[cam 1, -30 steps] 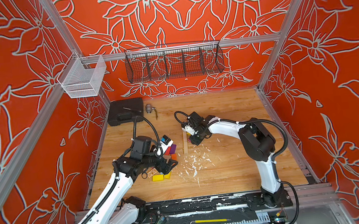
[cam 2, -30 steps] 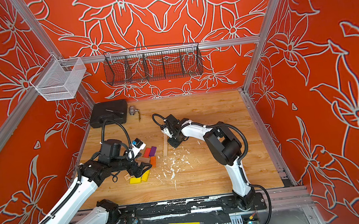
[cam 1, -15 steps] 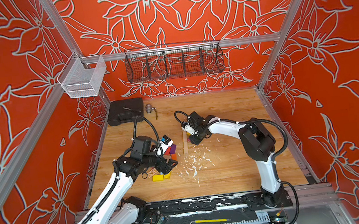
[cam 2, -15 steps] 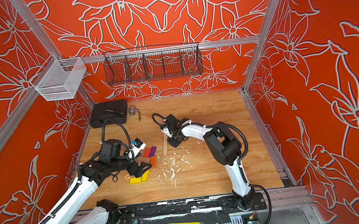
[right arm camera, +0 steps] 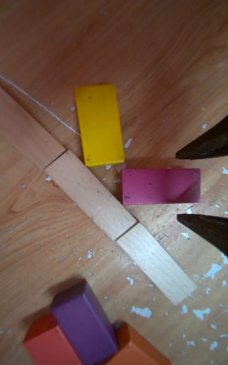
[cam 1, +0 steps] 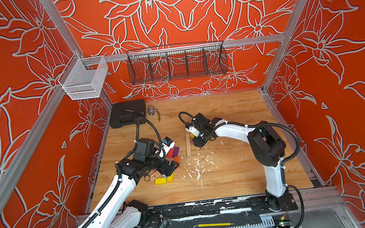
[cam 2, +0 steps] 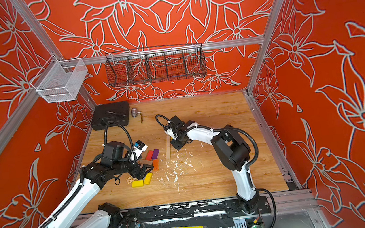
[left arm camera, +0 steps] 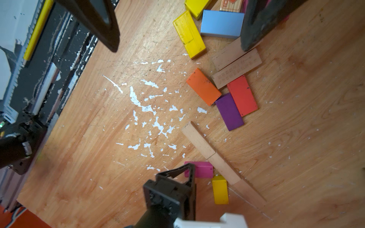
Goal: Assemble the letter k with building blocks
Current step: Assemble the building block at the center of the board.
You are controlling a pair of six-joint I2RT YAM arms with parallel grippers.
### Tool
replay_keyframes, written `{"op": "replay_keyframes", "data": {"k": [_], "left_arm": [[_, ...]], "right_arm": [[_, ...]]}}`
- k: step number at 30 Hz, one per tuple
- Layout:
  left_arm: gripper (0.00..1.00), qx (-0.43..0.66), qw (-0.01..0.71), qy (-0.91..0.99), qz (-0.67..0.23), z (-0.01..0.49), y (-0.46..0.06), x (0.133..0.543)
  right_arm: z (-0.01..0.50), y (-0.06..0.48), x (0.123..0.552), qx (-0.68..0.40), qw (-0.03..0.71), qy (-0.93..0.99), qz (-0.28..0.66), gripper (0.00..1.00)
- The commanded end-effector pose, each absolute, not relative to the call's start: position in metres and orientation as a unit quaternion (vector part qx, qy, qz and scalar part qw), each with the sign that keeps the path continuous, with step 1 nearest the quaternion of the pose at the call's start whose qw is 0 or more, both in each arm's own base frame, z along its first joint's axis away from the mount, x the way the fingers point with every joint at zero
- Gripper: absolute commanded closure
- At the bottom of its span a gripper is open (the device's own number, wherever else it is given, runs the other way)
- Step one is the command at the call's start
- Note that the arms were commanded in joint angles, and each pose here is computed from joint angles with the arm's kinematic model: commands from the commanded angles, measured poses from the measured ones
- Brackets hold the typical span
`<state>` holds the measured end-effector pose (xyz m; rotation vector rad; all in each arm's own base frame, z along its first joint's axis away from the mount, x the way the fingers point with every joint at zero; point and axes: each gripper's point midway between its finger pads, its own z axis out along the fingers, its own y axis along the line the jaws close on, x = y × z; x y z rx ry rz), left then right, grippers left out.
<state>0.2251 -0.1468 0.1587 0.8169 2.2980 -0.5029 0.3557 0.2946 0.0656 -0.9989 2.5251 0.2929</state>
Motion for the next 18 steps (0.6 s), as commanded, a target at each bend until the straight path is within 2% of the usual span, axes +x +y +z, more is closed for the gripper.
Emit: {"op": "replay_keyframes", "data": {"k": [1, 7, 12, 18], "left_arm": [[0.07, 0.263, 0.322, 0.897, -0.148, 0.152, -0.132, 0.24], [0.08, 0.147, 0.296, 0.941, -0.076, 0.145, -0.102, 0.262], [0.22, 0.086, 0.256, 0.961, -0.063, 0.15, -0.096, 0.271], [0.41, 0.052, 0.185, 0.978, -0.082, 0.135, -0.106, 0.28]], "right_arm": [[0.121, 0.292, 0.363, -0.322, 0.283, 0.895, 0.125, 0.49], [0.2, 0.265, 0.343, -0.234, 0.392, 0.874, 0.168, 0.37], [0.251, 0.231, 0.31, -0.185, 0.456, 0.848, 0.196, 0.16], [0.271, 0.212, 0.261, -0.172, 0.441, 0.844, 0.252, 0.07]]}}
